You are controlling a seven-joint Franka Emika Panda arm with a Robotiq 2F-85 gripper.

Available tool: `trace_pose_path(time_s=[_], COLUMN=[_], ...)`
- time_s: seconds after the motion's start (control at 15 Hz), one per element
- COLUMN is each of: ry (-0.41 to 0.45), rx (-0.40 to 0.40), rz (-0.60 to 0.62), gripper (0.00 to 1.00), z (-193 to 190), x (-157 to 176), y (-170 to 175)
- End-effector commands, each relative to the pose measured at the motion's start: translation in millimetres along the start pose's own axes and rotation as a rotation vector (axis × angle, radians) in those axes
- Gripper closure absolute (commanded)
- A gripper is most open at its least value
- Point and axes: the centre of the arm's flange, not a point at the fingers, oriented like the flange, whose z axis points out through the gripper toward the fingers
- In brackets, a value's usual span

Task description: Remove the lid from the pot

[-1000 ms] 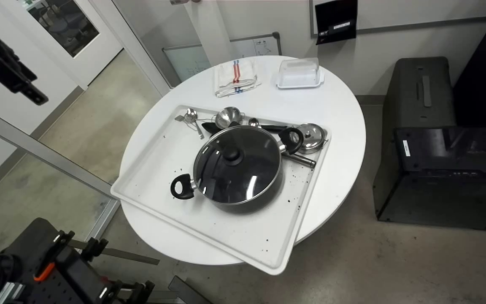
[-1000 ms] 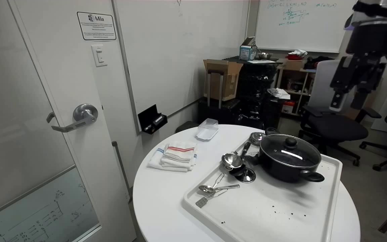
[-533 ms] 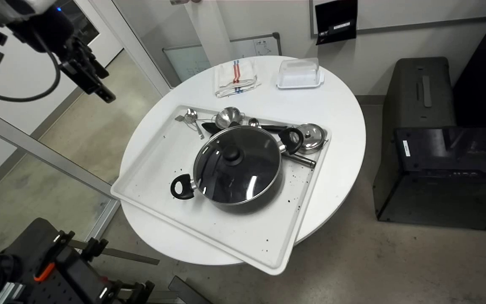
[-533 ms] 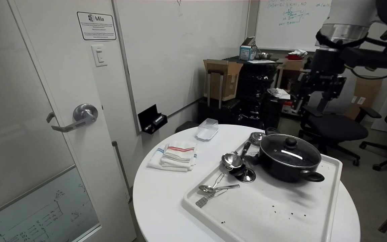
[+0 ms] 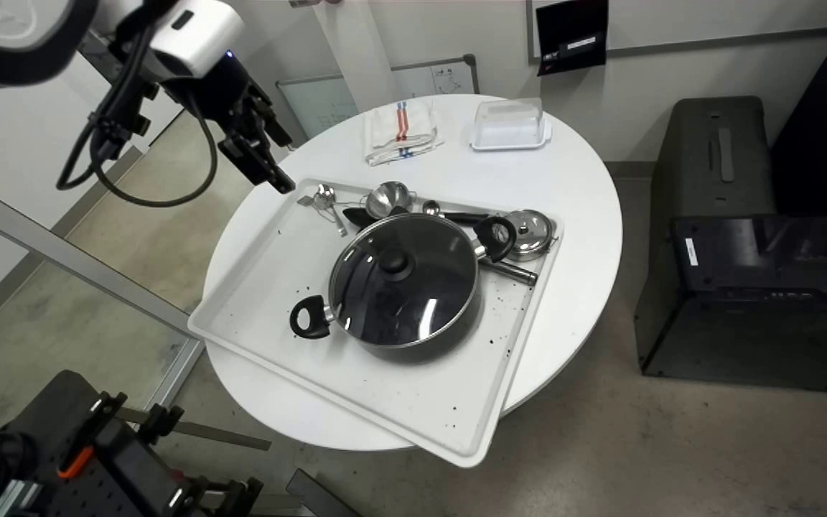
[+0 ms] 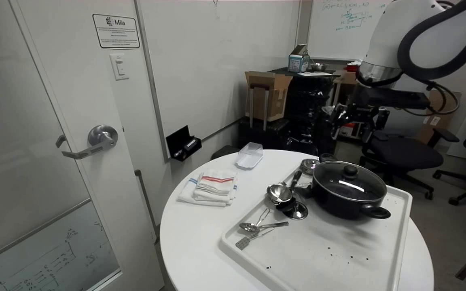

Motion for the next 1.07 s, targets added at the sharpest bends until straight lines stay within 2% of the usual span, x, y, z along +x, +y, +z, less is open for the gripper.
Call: trace_pose_path(time_s=[0.0,0.47,1.0], ry=[0.049,0.084,0.068], rx=[-0.039,-0.148,-0.238], rz=[0.103,0.202,0.228], gripper=[0.00,0.00,0.00], z=[28,75,120], x=[29,57,63], y=[-1,30,50])
